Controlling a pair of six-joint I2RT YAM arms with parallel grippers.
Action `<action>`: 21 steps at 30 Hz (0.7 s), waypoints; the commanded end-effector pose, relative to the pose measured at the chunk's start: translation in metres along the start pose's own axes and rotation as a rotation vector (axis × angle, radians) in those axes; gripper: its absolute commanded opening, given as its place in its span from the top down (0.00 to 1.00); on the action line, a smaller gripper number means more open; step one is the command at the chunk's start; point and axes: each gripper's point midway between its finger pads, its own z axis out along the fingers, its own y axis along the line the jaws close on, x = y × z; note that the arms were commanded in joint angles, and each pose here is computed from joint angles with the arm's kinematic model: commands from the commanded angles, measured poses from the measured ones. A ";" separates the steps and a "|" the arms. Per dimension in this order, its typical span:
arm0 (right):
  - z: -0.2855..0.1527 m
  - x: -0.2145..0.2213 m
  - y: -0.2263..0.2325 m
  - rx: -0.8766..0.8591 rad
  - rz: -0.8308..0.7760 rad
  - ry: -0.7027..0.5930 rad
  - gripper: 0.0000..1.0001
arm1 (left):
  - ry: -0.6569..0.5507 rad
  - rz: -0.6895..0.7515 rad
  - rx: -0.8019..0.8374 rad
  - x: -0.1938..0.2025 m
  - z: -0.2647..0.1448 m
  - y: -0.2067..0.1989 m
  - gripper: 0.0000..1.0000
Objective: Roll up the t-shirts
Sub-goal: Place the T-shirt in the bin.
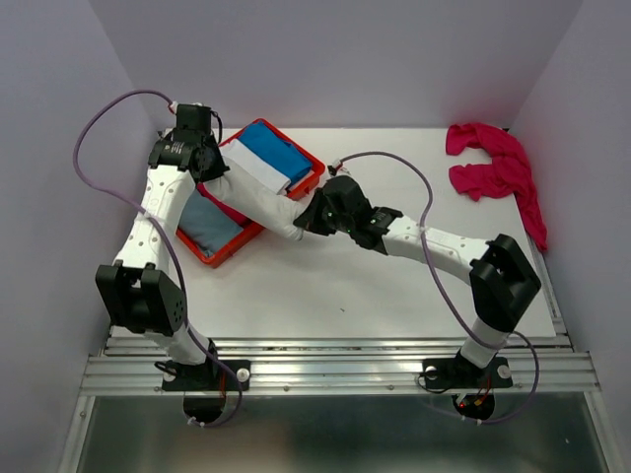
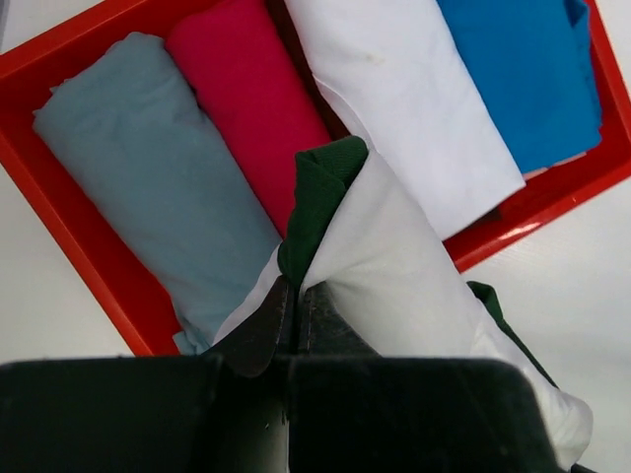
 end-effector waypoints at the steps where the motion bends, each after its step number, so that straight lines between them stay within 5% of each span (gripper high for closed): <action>1: 0.019 -0.015 0.038 -0.086 -0.069 -0.035 0.99 | -0.153 -0.053 -0.026 -0.056 0.008 0.010 1.00; 21: 0.120 0.010 0.076 -0.167 -0.066 0.049 0.99 | -0.131 -0.049 -0.157 -0.119 0.134 0.055 1.00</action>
